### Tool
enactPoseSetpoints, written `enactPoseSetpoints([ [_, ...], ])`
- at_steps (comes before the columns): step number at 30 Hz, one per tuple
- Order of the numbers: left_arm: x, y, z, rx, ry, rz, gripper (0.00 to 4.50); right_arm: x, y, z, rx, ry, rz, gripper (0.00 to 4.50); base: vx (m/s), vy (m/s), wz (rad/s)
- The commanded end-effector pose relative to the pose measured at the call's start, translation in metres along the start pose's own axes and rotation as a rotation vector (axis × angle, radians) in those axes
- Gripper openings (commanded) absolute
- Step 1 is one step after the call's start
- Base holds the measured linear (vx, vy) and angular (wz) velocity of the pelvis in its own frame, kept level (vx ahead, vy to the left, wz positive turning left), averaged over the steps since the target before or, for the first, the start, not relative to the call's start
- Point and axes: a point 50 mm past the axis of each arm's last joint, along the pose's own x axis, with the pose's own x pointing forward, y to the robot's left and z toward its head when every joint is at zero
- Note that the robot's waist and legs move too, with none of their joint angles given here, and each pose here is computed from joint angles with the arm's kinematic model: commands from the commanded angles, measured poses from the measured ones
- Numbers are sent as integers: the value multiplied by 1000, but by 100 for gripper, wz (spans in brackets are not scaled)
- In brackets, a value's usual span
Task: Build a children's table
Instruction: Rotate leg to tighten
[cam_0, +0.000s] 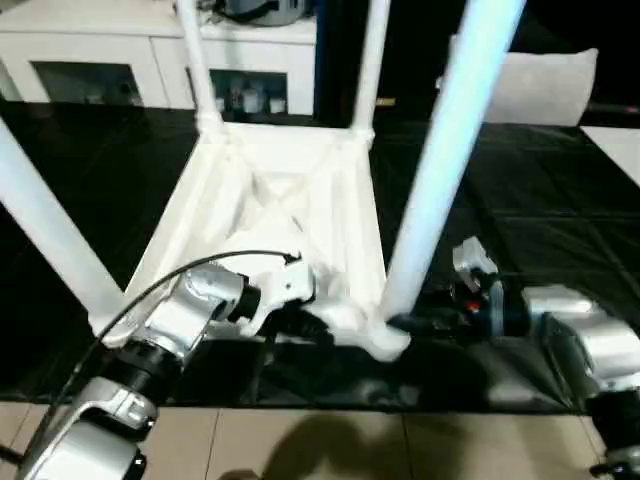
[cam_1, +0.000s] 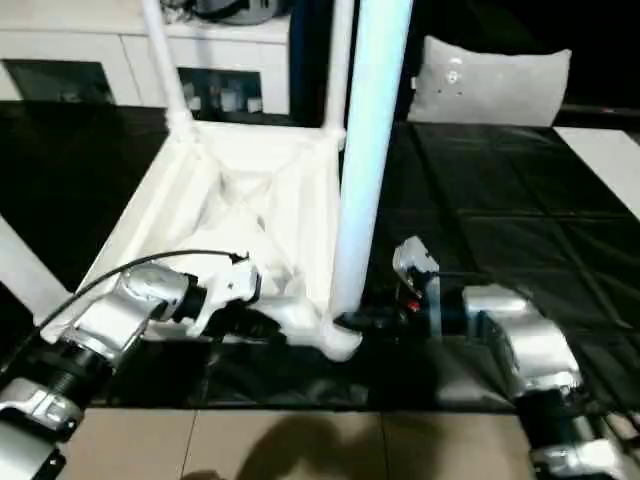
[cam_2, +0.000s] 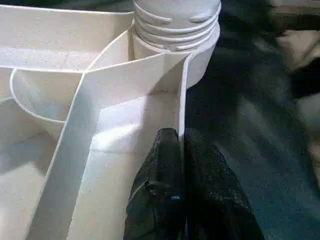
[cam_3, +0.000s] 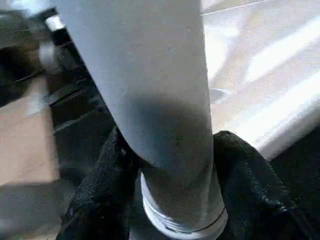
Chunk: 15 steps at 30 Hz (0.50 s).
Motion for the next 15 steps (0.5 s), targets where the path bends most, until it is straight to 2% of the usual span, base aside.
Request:
enactPoseSetpoints([
  [1,15,5,6,-49,-8,123,0,24,-3,2,38,2,-120,201,0,0,0],
  [3,19,11,10,-98,-23,234,0,32,-11,2,91,9,-280,199,0,0,0],
  [7,28,17,18,-176,-49,368,0,45,-16,1,151,-5,-457,198,0,0,0],
  [9,31,17,21,-191,-61,397,0,50,-14,1,133,-14,-472,198,0,0,0],
  [10,34,18,23,-193,-73,411,0,54,-12,2,115,-36,-457,251,0,0,0],
  [15,36,15,26,-149,-86,385,0,55,-9,0,108,-53,-429,281,0,0,0],
])
